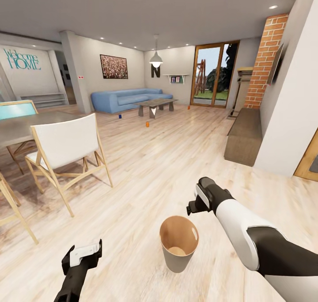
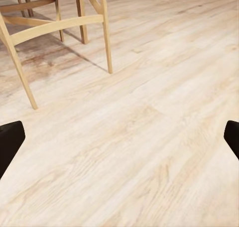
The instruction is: Put the three can of soda from the living room inside the tash can in the kitchen.
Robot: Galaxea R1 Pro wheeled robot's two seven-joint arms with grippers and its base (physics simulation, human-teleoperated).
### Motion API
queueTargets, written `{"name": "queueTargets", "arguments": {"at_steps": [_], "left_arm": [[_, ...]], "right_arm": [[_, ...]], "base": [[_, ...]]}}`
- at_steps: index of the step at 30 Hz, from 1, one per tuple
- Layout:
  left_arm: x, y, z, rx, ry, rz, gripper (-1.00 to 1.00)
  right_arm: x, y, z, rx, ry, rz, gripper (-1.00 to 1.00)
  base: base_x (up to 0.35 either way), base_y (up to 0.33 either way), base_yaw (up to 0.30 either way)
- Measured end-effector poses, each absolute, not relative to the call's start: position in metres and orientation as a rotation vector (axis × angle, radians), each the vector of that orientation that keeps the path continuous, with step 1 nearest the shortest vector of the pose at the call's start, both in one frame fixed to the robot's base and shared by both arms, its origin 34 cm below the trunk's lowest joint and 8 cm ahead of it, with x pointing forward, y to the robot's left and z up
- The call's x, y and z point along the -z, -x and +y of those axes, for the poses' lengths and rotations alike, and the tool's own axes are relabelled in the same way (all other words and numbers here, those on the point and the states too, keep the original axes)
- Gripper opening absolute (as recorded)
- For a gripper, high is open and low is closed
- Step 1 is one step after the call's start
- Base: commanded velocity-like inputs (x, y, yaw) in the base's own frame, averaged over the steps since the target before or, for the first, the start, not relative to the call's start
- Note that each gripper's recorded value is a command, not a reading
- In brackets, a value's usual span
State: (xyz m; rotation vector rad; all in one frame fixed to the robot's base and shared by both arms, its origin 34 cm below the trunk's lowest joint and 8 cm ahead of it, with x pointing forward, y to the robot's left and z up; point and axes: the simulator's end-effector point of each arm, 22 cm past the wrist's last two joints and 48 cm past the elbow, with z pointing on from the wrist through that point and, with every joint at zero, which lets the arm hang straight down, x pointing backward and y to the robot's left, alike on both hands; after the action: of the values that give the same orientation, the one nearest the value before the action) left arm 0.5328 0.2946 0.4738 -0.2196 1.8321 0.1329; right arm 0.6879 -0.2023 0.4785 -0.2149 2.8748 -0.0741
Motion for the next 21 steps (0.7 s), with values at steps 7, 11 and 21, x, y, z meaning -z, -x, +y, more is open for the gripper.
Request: {"name": "queueTargets", "arguments": {"at_steps": [7,11,21], "left_arm": [[-0.4737,-0.5327,0.2947,-0.133,0.220,1.832,1.00],[-0.4738,-0.5327,0.2949,-0.134,0.221,1.832,1.00],[-0.4737,-0.5324,0.2950,-0.134,0.221,1.831,1.00]], "right_arm": [[-0.4783,-0.6877,-0.2026,0.075,0.216,2.875,1.00],[-0.4778,-0.6872,-0.2020,0.074,0.216,2.877,1.00],[-0.4776,-0.6870,-0.2024,0.074,0.215,2.878,1.00]], "base": [[0.133,0.064,0.000],[0.039,0.019,0.000],[0.009,0.004,0.000]]}}
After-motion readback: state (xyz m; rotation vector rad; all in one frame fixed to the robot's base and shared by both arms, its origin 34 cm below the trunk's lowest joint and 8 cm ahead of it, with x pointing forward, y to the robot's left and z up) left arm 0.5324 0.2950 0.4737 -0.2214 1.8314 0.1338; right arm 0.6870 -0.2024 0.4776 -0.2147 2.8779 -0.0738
